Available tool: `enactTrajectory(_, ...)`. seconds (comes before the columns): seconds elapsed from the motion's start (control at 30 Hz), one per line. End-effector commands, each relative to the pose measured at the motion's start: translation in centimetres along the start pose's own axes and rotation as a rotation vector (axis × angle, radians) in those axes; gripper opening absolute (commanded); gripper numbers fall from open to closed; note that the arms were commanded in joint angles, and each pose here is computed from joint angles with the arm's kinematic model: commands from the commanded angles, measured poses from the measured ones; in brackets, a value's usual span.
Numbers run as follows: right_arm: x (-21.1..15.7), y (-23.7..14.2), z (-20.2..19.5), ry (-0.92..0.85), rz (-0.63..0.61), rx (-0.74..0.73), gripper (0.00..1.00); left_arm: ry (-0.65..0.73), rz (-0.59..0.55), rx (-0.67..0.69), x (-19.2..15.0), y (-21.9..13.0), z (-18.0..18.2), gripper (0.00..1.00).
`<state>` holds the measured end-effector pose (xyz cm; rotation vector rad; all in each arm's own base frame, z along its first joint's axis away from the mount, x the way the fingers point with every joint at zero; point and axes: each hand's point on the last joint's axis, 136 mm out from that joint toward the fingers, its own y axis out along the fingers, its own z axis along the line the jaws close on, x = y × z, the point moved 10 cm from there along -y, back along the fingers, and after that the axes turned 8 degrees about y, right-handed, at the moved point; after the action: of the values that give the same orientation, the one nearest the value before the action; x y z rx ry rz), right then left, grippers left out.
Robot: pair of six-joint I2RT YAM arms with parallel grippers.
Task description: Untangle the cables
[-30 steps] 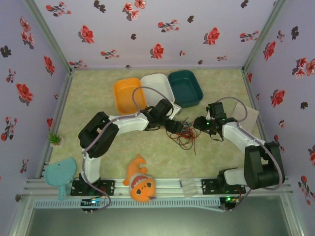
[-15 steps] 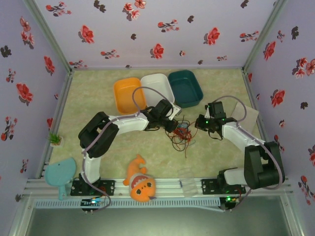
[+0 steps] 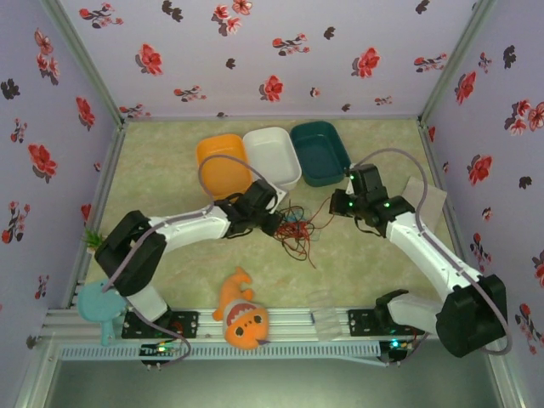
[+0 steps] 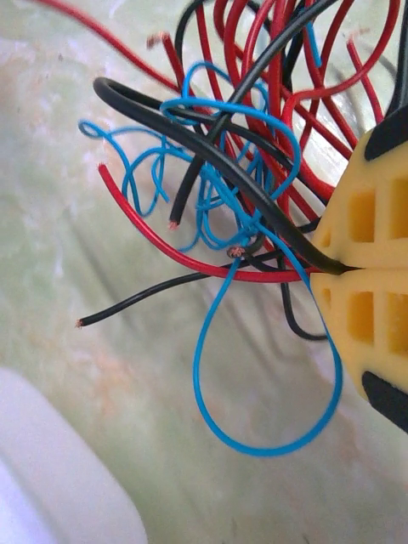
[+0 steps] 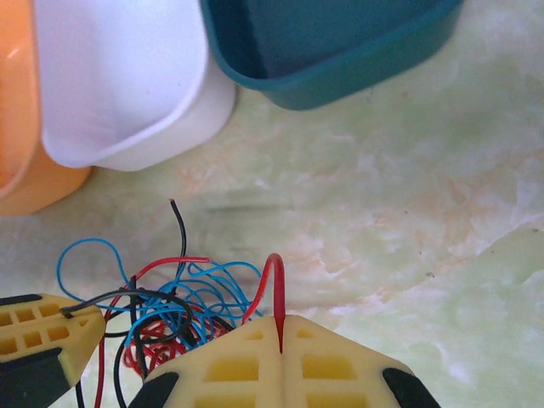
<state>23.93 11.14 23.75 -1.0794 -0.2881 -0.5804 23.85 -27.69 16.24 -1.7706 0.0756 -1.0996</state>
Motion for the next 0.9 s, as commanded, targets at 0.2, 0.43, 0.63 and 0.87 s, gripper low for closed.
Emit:
enactTrajectory(0.2, 1.9, -4.8, 3.6, -0.085, -0.071, -0.044, 0.0, -0.099, 0.068, 0.133, -2.6, -1.1, 2.6, 0.0)
enactTrajectory(0.43, 2.9, -8.8, 4.2, -0.1, -0.135, -0.064, 0.0, -0.103, 0.079, 0.14, -3.1, -1.4, 2.6, 0.0)
enactTrajectory(0.63, 3.0, -11.5, 3.6, -0.1, -0.196, -0.12, 0.0, -0.098, 0.081, 0.155, -3.1, -1.5, 2.8, 0.0)
enactTrajectory(0.87, 3.2, -13.9, 3.0, -0.12, -0.239, -0.202, 0.0, -0.097, 0.094, 0.164, -3.4, -1.5, 2.8, 0.0)
